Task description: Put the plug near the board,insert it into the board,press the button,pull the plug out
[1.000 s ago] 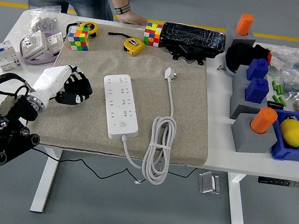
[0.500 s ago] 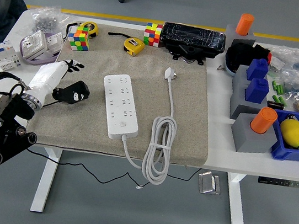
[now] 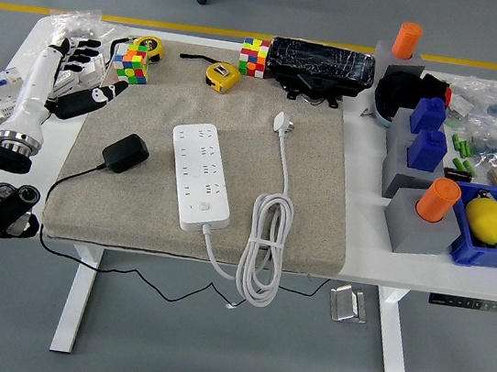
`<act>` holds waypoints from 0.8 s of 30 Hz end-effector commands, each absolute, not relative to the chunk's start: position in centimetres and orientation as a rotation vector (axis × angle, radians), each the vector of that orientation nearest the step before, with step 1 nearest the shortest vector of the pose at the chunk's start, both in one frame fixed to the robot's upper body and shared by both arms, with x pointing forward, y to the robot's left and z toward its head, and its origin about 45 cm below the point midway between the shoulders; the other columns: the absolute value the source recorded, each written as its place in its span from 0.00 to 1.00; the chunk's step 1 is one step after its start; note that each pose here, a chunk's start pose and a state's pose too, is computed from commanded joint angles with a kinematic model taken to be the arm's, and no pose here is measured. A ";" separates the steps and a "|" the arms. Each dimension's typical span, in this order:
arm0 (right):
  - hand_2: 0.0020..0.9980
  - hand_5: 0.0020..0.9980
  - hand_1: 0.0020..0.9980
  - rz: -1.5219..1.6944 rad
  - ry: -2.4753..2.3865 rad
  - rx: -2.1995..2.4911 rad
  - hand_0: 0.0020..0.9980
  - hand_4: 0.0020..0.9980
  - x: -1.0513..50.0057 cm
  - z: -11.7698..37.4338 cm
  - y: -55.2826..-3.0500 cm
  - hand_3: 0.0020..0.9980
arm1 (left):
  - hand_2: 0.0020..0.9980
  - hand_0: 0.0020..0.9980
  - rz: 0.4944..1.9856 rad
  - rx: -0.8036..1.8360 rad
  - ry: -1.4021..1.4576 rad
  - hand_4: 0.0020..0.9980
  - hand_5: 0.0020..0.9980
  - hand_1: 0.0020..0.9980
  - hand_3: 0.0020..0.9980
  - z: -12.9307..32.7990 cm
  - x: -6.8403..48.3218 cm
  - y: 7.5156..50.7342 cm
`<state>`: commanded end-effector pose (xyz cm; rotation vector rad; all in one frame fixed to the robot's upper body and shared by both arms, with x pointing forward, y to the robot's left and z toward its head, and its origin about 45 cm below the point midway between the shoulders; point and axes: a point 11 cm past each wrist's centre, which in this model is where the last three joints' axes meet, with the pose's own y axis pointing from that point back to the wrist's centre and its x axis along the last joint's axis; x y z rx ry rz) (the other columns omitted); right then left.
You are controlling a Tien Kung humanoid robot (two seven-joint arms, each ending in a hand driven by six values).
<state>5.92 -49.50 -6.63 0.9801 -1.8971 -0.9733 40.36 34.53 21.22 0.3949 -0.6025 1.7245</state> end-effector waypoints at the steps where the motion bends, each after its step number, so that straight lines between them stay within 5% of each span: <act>1: 0.64 0.58 0.68 -0.972 -1.898 0.979 0.61 0.97 6.0 -6.6 -49.5 0.56 | 0.58 0.58 1.737 0.385 -0.590 0.89 0.36 0.64 0.64 21.3 40.3 34.8; 24: 0.65 0.58 0.68 -0.974 -1.905 0.973 0.61 0.97 6.2 -6.6 -49.6 0.56 | 0.57 0.56 1.814 0.359 -0.593 0.83 0.31 0.62 0.62 23.8 40.6 37.5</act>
